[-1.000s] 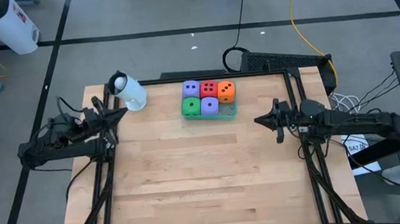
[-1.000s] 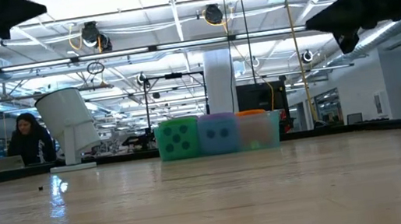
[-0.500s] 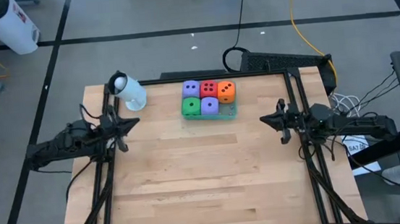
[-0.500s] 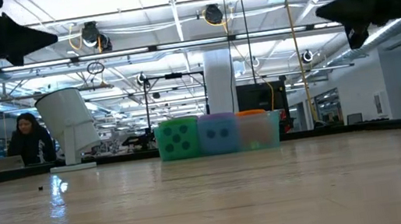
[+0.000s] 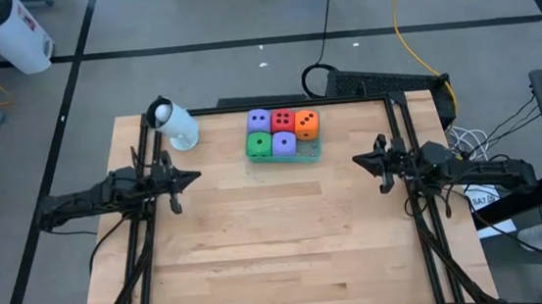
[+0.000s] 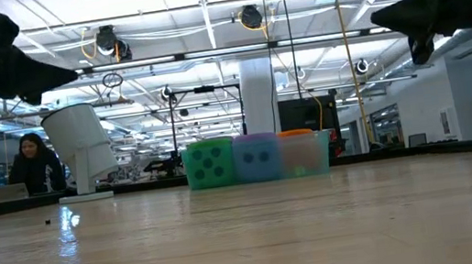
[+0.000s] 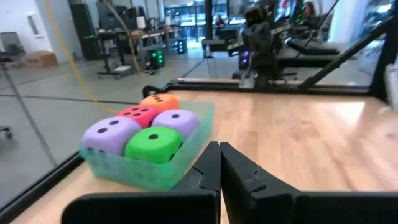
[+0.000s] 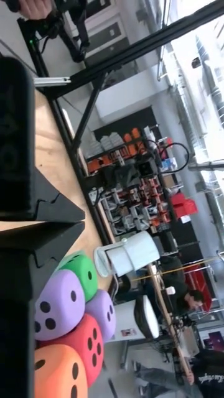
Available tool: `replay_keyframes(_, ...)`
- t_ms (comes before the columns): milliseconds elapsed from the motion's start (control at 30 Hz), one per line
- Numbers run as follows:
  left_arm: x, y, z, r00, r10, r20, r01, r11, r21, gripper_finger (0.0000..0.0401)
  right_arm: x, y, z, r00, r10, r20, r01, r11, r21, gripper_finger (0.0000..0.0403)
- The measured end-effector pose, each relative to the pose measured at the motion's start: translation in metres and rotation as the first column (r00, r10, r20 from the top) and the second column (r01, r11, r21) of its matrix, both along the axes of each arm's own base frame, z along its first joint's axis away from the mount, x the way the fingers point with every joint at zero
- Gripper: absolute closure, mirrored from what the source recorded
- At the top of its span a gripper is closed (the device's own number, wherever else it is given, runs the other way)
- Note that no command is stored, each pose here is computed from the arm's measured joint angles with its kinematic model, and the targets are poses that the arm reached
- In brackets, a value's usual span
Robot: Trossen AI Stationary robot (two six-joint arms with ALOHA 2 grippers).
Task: Pick & Place Dice
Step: Return to Home Position
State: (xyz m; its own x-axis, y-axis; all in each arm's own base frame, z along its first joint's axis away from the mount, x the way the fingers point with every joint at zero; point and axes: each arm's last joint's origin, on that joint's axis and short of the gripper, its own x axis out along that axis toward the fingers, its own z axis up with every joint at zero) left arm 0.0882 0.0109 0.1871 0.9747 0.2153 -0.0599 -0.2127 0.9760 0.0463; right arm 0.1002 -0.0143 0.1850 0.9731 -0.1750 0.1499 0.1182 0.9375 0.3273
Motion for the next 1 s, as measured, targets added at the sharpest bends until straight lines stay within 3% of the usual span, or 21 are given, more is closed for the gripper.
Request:
replay_keyframes(167,0.004,-0.001,-0.014,0.999,-0.042,-0.018,0.041,0.999,-0.035,0.0400,0.000,0.000,0.000,1.000,-0.002,-0.002,0.002,1.000,-0.010,0.0403)
replay_keyframes(367,0.006,-0.001,-0.014,0.997,-0.041,0.060,0.044,0.998,-0.047,0.0398,0.001,-0.001,-0.001,1.000,-0.026,-0.010,0.027,0.999,0.018,0.0403)
replay_keyframes(1000,0.006,0.000,-0.014,0.997,-0.024,0.068,0.028,0.998,-0.057,0.0396,0.001,-0.001,0.001,0.999,-0.032,-0.002,0.032,0.999,-0.030,0.0403)
